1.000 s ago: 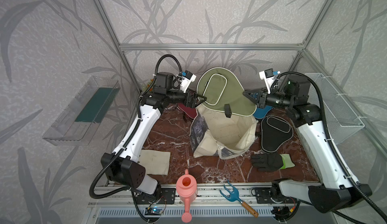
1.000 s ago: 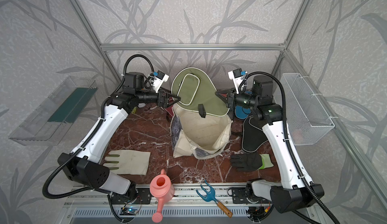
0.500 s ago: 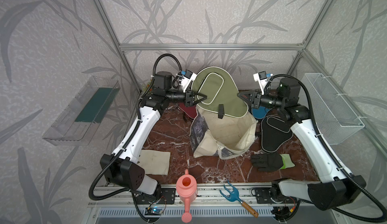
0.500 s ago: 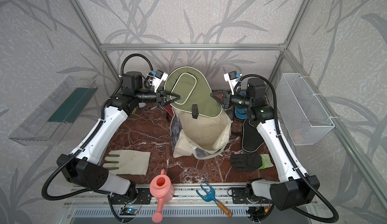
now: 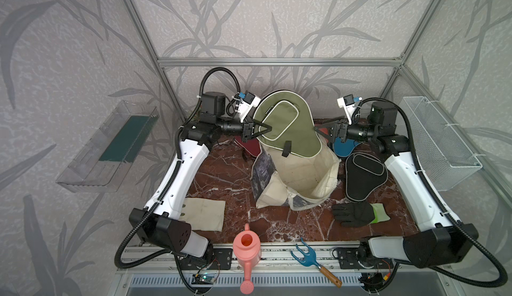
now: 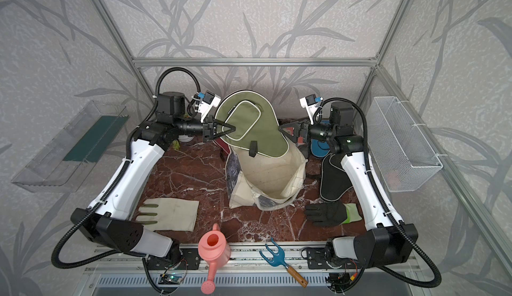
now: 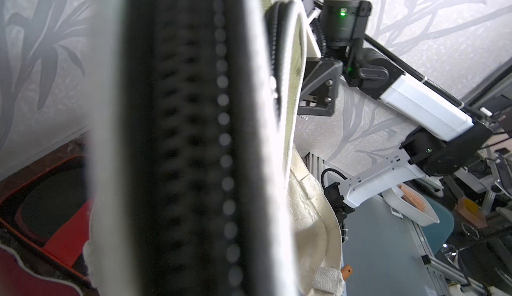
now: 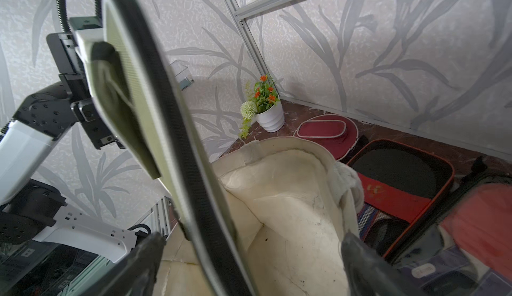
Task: Remove the ping pong set from the canvas bag
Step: Pick up the ping pong set from the canvas bag.
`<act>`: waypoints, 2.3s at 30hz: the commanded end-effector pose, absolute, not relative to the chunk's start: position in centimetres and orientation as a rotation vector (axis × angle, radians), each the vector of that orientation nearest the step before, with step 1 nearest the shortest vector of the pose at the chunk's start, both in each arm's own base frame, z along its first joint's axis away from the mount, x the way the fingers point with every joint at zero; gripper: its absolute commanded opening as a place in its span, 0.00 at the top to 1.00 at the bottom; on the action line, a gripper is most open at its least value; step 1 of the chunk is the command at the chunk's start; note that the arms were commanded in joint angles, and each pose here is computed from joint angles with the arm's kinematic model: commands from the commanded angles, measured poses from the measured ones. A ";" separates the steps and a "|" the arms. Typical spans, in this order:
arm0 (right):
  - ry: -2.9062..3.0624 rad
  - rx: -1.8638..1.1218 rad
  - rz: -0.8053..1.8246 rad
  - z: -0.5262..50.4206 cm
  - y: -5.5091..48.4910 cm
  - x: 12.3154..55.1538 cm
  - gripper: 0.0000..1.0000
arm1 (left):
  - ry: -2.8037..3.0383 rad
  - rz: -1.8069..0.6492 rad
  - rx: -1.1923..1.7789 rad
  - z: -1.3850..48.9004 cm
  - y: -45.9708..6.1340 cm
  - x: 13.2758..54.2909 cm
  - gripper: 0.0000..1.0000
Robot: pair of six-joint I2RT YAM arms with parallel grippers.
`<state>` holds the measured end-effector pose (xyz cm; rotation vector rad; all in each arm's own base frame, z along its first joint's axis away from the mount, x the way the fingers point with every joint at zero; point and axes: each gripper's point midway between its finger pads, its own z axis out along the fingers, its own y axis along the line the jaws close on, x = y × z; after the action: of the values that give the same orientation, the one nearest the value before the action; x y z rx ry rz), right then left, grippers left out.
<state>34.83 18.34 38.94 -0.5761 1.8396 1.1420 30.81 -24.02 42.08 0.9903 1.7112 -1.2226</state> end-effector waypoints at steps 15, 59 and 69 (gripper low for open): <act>1.762 -0.805 1.380 39.3 24.6 32.0 0.57 | 1.698 -1.358 1.120 41.6 -25.9 31.0 1.00; 1.696 -0.721 1.441 42.0 30.0 29.4 0.62 | 1.413 -1.027 0.487 46.2 -21.2 28.4 1.00; 2.117 -0.534 0.560 35.5 15.4 31.8 0.01 | 1.687 -0.451 0.183 45.5 -8.8 27.6 1.00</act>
<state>33.11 18.02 40.22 -0.4828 1.9188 0.8063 28.02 -12.02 48.00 0.2674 1.5706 -0.6162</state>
